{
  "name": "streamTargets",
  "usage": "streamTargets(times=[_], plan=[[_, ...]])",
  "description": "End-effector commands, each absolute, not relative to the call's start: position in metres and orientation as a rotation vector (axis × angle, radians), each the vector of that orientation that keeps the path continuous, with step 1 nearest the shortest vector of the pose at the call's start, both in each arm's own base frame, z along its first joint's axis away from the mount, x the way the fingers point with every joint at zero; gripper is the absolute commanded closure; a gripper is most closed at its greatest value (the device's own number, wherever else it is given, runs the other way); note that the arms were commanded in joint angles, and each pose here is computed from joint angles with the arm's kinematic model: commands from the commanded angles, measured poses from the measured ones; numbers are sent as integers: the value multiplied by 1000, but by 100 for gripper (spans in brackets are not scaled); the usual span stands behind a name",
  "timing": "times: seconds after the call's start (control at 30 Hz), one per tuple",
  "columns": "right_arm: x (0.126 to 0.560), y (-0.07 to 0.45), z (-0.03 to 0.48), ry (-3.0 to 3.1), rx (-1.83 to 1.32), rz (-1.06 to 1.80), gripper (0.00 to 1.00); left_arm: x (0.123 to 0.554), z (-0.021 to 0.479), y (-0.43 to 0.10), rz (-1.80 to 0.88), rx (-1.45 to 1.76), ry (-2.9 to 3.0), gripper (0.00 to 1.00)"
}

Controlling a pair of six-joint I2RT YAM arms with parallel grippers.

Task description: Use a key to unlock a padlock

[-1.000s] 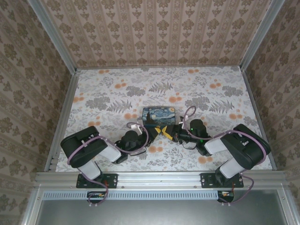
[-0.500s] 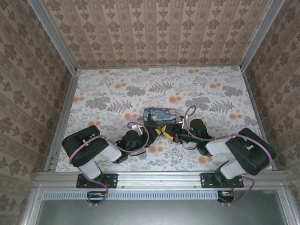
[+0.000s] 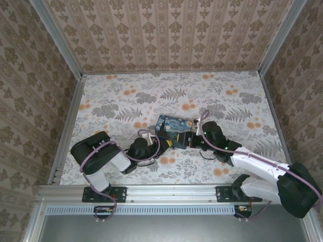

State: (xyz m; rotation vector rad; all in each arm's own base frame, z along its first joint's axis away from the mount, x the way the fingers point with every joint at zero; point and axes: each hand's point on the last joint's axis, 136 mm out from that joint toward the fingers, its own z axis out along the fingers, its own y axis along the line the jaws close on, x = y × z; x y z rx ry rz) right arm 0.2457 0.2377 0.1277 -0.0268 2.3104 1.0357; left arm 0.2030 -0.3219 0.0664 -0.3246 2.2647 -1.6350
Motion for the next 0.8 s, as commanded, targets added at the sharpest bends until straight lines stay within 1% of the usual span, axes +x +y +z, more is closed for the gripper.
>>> streamTargets(times=[0.0,0.1,0.37,0.77], plan=[[244,220,105,2355,-194,680,46,200,68,-324,-1660,-260,2263,100],[239,220,101,2325,-255,602,47,199,63,-321,-1651,-271,2279,100],[219,237,92,2319,-380,560,50,200,65,-325,-1670,-275,2286,100],[222,256,68,2371,-509,391,53,201,70,-326,-1655,-273,2311,100]])
